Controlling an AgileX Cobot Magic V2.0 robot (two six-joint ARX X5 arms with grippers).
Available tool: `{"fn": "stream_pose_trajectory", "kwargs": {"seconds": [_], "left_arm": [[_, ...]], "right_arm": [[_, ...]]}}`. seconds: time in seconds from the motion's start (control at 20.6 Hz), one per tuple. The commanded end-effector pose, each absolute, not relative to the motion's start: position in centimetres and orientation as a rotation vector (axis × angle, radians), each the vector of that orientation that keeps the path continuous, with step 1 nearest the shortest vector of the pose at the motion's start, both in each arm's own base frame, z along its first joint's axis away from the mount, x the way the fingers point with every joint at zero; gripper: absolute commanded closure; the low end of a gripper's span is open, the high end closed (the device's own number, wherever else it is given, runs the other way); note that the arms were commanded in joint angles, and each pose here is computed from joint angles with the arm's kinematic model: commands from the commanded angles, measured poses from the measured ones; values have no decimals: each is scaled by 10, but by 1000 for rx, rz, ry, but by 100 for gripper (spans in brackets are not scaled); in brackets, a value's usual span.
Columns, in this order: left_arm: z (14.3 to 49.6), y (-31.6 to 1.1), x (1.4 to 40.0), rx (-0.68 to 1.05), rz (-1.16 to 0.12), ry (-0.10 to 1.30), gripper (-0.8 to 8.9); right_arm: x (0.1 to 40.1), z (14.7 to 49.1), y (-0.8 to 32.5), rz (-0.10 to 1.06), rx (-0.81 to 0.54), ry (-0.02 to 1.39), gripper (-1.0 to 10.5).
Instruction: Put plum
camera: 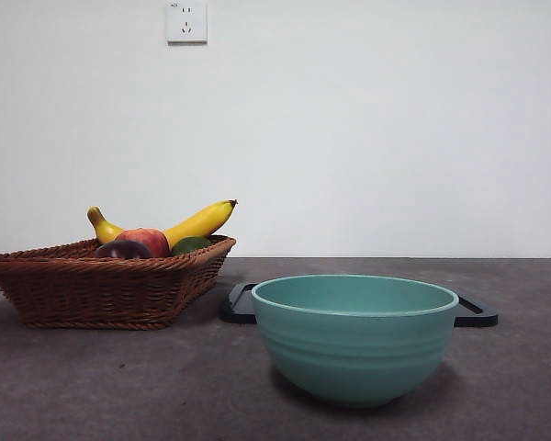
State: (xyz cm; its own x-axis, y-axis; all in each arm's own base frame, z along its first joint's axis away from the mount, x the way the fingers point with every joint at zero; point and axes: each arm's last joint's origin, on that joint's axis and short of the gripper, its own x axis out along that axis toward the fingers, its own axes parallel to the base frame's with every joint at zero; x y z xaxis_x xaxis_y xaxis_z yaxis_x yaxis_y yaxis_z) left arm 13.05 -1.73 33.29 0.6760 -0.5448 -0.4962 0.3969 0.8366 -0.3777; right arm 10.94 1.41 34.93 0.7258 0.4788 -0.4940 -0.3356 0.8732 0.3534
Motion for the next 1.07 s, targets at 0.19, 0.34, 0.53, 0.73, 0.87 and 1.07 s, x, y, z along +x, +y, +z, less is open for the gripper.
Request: {"fn": "stream_pose_trajectory", "kwargs": {"seconds": [0.19,0.34,0.53,0.73,0.87,1.07], "left_arm": [[354,-27,127,-198,-717,636,805],[351,-29,123,-175,-743,681,805],[348,-29,120,-155,-755,705,805],[349,-29,120,-155,-754,704,780],[349,-29,120,-154,-754,703,500],[349,-29,120,-154,-754,703,401]], "right_arm": [[115,356,27,666,157,702,938],[115,352,35,743,130,756,939],[115,352,40,788,100,756,938],[115,352,40,787,101,754,934],[115,352,40,785,106,757,709],[115,352,40,784,108,758,576]]}}
